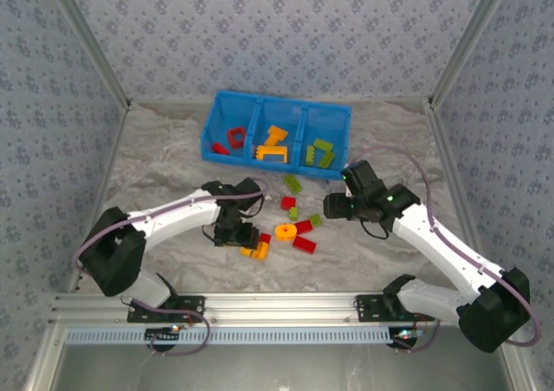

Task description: Sort the legos into containers by color

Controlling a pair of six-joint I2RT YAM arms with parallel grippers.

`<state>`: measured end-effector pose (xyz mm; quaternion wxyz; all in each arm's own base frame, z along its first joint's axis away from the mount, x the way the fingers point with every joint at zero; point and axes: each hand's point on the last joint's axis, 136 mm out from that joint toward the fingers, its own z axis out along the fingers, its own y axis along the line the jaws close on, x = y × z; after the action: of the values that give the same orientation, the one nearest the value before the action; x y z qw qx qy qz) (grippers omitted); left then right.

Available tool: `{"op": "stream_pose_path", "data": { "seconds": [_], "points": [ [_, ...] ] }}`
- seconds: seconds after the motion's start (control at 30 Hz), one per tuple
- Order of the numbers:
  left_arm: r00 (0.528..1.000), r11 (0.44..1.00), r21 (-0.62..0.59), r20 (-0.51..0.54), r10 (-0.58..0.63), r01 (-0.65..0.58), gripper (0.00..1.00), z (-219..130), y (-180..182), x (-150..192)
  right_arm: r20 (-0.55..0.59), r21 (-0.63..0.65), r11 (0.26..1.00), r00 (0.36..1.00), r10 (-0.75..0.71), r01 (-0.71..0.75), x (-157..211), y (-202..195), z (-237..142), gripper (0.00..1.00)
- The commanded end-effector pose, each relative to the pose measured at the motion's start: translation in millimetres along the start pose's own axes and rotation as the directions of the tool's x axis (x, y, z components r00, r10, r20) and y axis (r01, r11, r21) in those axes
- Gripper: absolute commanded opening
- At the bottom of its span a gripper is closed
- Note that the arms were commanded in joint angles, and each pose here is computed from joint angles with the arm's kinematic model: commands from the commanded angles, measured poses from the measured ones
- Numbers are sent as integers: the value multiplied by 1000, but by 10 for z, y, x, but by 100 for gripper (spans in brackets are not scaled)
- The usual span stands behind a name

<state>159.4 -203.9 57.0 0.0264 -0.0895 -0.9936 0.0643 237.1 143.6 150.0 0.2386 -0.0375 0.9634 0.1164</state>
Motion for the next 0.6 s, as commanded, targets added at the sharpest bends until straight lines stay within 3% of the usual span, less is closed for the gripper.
{"op": "stream_pose_path", "data": {
  "seconds": [0.0, 0.3, 0.57],
  "points": [
    [999, 999, -13, -12, 49, -49, 64, 92, -11, -17, -8, -4, 1000, 1000, 3, -4, 23, -17, -46, 71],
    [995, 996, 1, -38, 92, -92, 63, 186, -63, -33, -8, 6, 999, 999, 41, -41, 32, -49, -15, 71],
    [994, 995, -39, -60, 94, -97, 57, 305, -9, -52, 7, 4, 999, 998, 55, -55, 2, -46, -48, 70]
  ]
}}
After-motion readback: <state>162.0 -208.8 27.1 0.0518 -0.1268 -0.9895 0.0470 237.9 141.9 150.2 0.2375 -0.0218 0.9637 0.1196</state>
